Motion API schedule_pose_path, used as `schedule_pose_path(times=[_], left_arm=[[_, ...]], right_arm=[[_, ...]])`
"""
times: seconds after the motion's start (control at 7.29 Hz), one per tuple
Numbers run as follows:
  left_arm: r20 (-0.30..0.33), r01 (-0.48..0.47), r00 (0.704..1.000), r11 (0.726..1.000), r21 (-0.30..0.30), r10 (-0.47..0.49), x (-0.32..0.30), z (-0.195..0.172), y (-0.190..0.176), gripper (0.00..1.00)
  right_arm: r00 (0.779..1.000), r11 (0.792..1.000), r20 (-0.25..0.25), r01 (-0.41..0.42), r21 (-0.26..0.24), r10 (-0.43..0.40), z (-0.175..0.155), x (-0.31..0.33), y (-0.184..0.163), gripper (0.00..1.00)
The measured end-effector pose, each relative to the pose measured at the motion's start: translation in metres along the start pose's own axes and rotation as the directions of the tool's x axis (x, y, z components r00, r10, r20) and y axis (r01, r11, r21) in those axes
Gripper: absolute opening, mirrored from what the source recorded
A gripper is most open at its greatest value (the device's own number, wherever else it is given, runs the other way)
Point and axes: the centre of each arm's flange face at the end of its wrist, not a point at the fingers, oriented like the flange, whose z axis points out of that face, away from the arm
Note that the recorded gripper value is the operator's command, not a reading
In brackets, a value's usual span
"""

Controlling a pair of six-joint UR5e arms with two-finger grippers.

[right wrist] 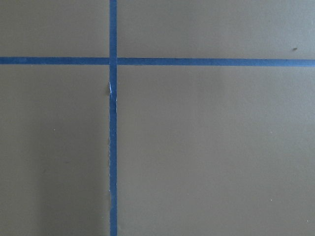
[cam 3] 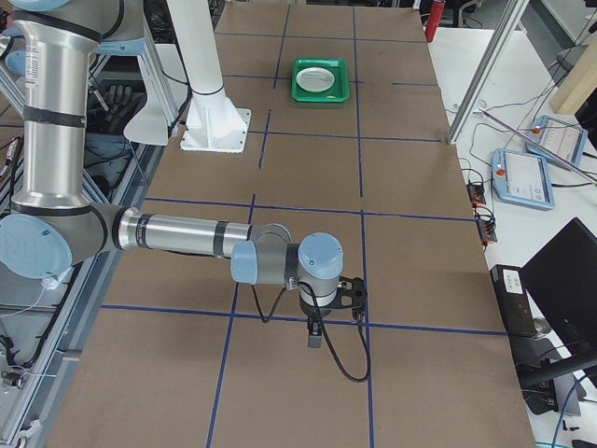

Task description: Place spoon

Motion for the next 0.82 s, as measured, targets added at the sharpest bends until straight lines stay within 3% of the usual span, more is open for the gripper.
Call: schedule_pose_path(times=[0.27, 0.82], left_arm=[[-0.058, -0.006, 0.998, 1.0, -0.019, 0.005, -0.049, 0.002, 0.054, 1.0], [-0.063, 0.023, 0.998, 0.999, -0.036, -0.025, -0.073, 0.012, 0.071, 1.0]], right_arm=[[1.0, 1.0, 0.0, 0.0, 0.0, 0.0, 0.0, 0.0, 0.0, 1.0], [1.0, 1.0, 0.0, 0.0, 0.0, 0.0, 0.0, 0.0, 0.0, 1.0]])
